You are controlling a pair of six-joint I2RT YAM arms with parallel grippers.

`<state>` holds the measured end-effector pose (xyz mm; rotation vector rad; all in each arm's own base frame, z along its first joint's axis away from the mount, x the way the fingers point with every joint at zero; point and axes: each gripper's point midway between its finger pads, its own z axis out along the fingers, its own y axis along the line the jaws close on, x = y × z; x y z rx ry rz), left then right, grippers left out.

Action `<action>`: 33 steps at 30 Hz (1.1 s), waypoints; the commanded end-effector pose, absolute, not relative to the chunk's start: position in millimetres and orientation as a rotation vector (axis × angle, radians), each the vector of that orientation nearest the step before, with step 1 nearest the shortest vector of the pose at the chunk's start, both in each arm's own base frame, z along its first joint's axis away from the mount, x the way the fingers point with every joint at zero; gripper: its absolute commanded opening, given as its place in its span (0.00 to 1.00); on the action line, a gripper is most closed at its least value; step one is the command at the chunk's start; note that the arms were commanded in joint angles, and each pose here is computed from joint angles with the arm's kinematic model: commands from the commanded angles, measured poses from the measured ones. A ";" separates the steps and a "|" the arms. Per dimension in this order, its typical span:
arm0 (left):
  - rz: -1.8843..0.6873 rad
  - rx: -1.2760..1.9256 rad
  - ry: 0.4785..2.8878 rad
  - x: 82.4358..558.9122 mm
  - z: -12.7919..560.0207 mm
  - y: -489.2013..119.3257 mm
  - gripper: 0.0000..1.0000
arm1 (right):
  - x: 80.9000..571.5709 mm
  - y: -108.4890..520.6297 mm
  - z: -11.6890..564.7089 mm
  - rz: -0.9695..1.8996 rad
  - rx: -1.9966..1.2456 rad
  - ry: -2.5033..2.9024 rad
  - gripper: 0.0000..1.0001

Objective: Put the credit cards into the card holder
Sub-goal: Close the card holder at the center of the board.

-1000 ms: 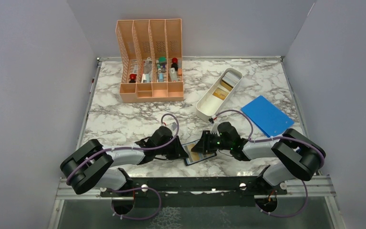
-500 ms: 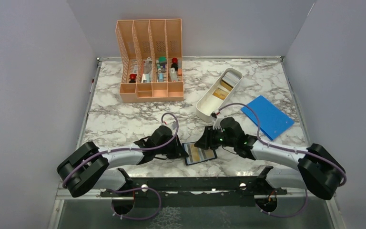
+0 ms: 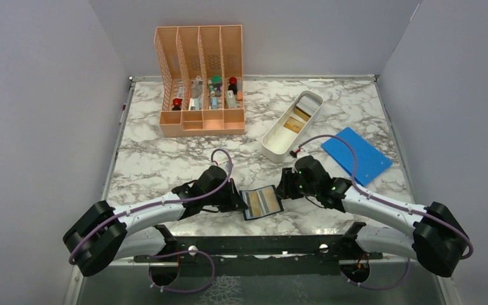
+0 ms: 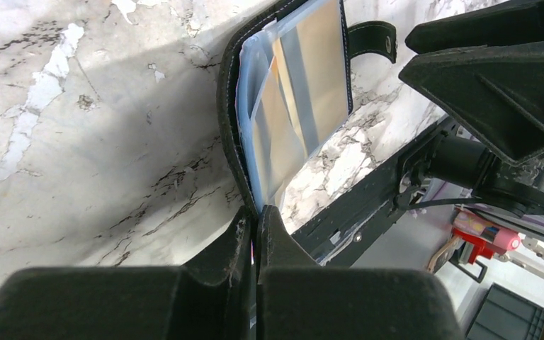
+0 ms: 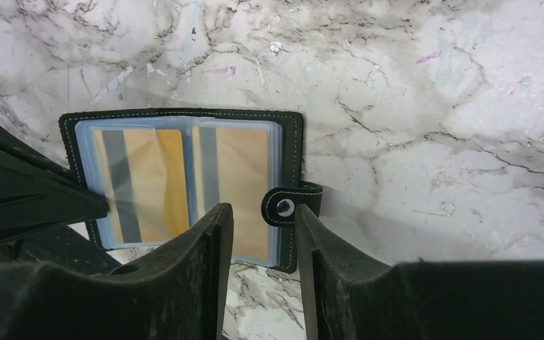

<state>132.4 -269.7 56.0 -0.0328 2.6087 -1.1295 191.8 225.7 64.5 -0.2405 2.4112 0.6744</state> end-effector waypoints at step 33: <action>-1.386 0.073 2.417 139.8 112.6 -302.2 0.31 | 177.8 260.4 63.8 0.955 -0.289 2.360 0.01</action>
